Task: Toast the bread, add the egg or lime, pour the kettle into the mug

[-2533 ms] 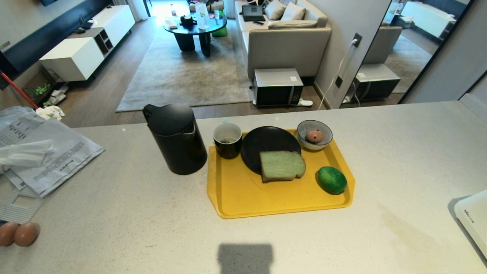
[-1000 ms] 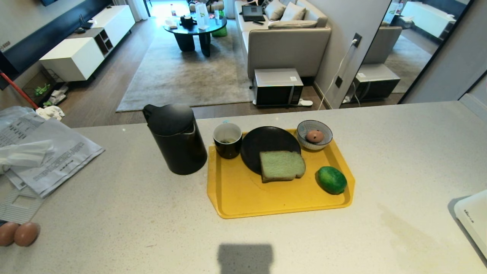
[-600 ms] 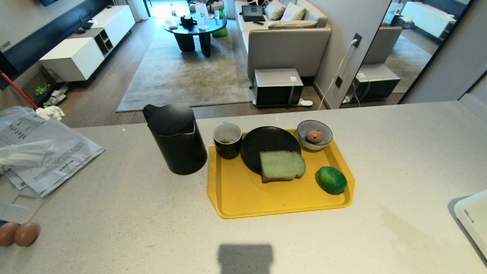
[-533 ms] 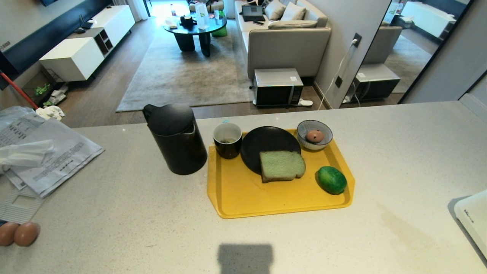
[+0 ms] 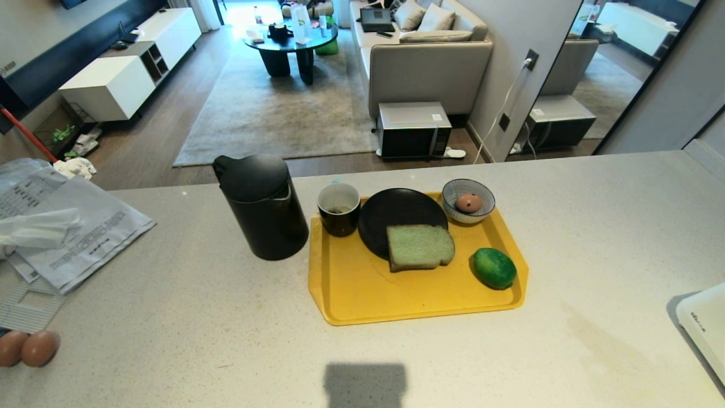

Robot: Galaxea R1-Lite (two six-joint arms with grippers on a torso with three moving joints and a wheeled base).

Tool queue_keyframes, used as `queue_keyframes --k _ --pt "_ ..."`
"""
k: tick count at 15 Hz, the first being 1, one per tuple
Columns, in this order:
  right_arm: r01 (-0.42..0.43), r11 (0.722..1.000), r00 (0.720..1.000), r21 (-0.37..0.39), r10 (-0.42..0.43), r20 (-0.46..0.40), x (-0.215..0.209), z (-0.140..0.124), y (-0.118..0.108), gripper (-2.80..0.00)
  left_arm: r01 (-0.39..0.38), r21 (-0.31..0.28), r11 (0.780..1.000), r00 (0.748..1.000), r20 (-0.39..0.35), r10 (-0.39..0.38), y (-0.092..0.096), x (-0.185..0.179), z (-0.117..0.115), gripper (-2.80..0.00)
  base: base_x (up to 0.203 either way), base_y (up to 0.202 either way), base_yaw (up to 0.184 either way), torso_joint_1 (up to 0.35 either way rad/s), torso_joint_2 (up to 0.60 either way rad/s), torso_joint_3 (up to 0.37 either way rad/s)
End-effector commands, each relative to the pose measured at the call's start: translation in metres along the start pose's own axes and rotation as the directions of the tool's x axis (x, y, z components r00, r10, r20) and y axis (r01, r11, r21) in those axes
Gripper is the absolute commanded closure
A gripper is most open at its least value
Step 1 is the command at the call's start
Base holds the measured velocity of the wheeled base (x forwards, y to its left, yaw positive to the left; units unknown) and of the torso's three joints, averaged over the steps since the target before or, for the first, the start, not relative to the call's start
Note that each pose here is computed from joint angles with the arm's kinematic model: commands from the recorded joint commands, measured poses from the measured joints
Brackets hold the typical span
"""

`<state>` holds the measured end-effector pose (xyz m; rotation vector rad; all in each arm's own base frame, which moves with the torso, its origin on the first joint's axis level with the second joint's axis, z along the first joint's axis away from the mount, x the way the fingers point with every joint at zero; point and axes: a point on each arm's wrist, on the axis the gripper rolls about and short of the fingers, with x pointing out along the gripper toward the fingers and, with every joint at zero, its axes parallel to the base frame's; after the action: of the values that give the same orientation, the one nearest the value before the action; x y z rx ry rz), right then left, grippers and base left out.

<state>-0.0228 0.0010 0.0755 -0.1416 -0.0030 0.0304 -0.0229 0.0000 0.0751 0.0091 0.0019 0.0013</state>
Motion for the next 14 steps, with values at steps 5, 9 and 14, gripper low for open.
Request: queue_keyframes --k 5,9,14 --pt "0.007 0.999 1.000 0.042 -0.007 -0.005 0.0000 -0.0004 -0.0001 0.00 0.000 0.000 1.000 1.000 0.001 0.000 0.0000 0.0000 0.0000 0.00 0.000 0.000 0.000 0.000 0.00 0.000" --pt "0.013 0.999 1.000 0.044 -0.013 -0.005 0.0000 -0.0004 -0.0003 0.00 0.000 0.000 1.000 1.000 0.000 0.000 0.0000 0.0000 0.0000 0.00 0.000 0.000 0.000 0.000 0.00 0.000" --pt "0.015 0.999 1.000 0.047 -0.015 -0.005 0.0000 -0.0003 -0.0003 0.00 0.000 0.000 1.000 1.000 0.000 0.000 0.0000 0.0000 0.0000 0.00 0.000 0.000 0.000 0.000 0.00 0.000"
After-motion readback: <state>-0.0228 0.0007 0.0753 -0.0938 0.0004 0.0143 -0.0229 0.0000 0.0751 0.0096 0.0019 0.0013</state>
